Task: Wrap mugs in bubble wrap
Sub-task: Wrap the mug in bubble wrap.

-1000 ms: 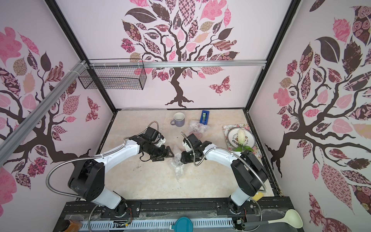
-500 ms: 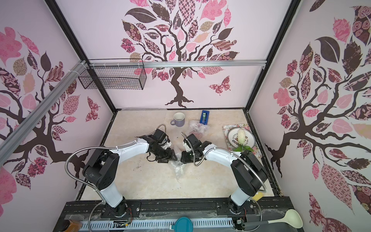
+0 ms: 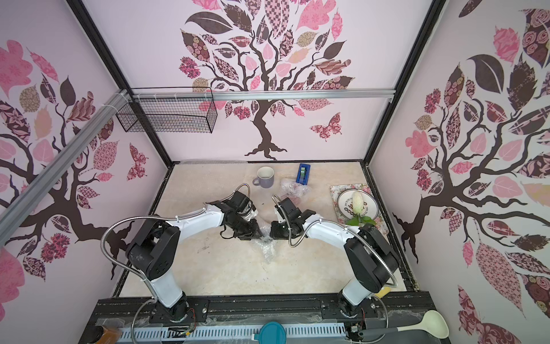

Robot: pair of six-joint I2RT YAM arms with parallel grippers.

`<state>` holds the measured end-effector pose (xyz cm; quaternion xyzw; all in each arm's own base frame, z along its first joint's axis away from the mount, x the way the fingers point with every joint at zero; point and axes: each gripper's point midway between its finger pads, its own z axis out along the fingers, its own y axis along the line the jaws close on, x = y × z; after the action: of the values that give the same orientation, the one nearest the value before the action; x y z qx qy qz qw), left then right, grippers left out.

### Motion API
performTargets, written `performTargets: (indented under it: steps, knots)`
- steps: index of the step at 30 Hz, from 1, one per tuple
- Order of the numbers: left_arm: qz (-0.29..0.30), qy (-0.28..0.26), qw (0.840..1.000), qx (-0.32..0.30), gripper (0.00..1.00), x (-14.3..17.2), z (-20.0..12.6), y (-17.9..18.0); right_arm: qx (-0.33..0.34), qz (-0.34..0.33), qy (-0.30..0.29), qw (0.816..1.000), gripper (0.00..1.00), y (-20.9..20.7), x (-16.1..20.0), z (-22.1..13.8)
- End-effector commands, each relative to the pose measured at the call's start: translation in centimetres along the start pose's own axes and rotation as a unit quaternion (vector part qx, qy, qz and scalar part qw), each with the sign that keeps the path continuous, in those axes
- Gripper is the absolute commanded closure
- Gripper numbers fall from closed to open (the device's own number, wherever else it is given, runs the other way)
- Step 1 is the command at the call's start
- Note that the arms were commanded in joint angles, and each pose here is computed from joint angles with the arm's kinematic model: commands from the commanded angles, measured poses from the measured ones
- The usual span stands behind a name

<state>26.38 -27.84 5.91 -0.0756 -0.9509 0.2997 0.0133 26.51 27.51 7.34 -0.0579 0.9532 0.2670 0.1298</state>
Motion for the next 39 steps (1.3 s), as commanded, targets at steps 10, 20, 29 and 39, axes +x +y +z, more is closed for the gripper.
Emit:
performTargets:
  steps: [10, 20, 29, 39]
  knots:
    - [0.02, -0.111, 0.993, -0.033, 0.46, -7.5, -2.1, -1.4, 0.0, 0.076, 0.051, 0.996, 0.9, 0.2, 2.8, -0.6]
    - [-0.168, -0.161, 0.972, -0.031, 0.14, -0.7, -10.0, 1.7, 0.032, 0.212, -0.018, 0.977, 0.91, -0.7, 1.5, -1.3]
    - [-0.154, -0.127, 0.98, -0.021, 0.14, 0.6, -5.7, -1.6, 0.038, 0.209, -0.034, 0.977, 0.89, 0.6, 1.6, -1.7]
    - [-0.118, -0.083, 0.989, -0.031, 0.18, 1.1, -1.6, -2.2, 0.031, 0.194, -0.047, 0.979, 0.87, 1.6, 1.3, -2.4]
